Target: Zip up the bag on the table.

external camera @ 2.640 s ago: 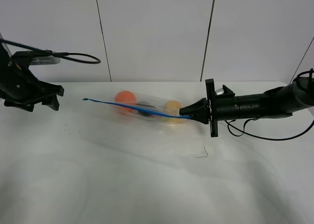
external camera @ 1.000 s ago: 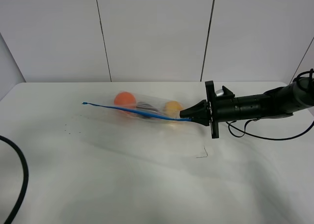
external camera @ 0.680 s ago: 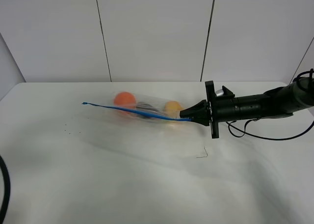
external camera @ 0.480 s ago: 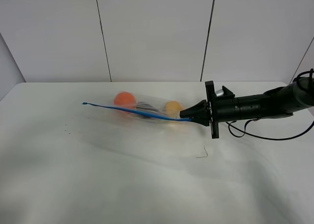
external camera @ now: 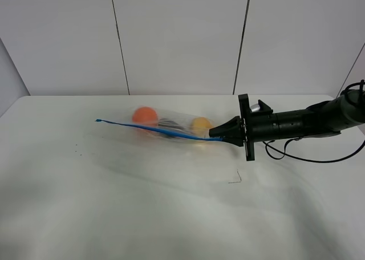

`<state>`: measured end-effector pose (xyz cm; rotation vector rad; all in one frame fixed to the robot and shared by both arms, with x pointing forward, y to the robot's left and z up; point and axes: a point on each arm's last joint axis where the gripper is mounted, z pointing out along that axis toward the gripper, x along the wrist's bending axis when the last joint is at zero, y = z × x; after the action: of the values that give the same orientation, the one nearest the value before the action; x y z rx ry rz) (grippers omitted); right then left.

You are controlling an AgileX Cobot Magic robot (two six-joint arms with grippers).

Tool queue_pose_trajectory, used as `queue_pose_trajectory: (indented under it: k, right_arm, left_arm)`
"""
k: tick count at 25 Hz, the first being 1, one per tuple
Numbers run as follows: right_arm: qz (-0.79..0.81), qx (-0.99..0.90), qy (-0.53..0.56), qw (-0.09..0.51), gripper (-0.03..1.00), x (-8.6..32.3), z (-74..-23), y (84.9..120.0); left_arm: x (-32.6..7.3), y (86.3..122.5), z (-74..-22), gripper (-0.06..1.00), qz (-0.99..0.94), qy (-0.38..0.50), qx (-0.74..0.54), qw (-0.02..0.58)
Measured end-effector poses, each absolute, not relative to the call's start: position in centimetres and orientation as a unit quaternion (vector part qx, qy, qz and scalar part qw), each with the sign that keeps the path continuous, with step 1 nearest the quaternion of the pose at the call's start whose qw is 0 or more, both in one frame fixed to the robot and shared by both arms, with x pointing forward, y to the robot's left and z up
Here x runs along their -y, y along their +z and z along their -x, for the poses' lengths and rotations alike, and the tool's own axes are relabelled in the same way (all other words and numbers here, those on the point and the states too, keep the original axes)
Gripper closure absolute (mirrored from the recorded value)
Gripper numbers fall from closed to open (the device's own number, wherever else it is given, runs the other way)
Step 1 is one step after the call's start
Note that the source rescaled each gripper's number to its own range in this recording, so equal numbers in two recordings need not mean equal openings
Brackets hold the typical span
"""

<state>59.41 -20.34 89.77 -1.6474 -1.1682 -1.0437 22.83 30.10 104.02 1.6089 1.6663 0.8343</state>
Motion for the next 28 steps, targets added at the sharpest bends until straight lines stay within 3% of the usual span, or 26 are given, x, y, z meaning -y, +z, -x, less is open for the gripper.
queue_pose_trajectory:
  k: [5,8,9,12,14,20,22,28]
  right_arm:
    - [0.657,0.468,-0.415,0.421,0.97,20.3,-59.4,89.8]
    - [0.657,0.473,-0.411,0.419,0.85,20.4,-59.3,89.7]
    - [0.656,0.477,-0.408,0.419,0.73,20.4,-59.2,89.6]
    - [0.659,0.483,-0.392,0.423,0.24,20.4,-59.0,89.4]
    - [0.66,0.491,-0.378,0.424,0.06,20.4,-58.8,89.3]
    - [0.653,0.593,-0.293,0.369,-0.03,21.8,-60.8,91.3]
    - [0.653,0.643,-0.253,0.311,-0.03,22.4,-62.2,93.4]
    - [0.679,0.723,-0.108,0.058,-0.03,25.5,-64.9,99.4]
  left_arm:
    - [-30.1,104.0,-22.8,0.02,-0.616,0.319,-0.638,0.333]
    - [-30.1,104.0,-22.8,0.02,-0.616,0.319,-0.638,0.333]
    - [-30.1,104.0,-22.8,0.02,-0.616,0.319,-0.638,0.333]
    - [-30.1,104.0,-22.8,0.02,-0.616,0.319,-0.638,0.333]
    - [-30.1,104.0,-22.8,0.02,-0.616,0.319,-0.638,0.333]
    - [-30.1,104.0,-22.8,0.02,-0.616,0.319,-0.638,0.333]
    - [-30.1,104.0,-22.8,0.02,-0.616,0.319,-0.638,0.333]
    - [-30.1,104.0,-22.8,0.02,-0.616,0.319,-0.638,0.333]
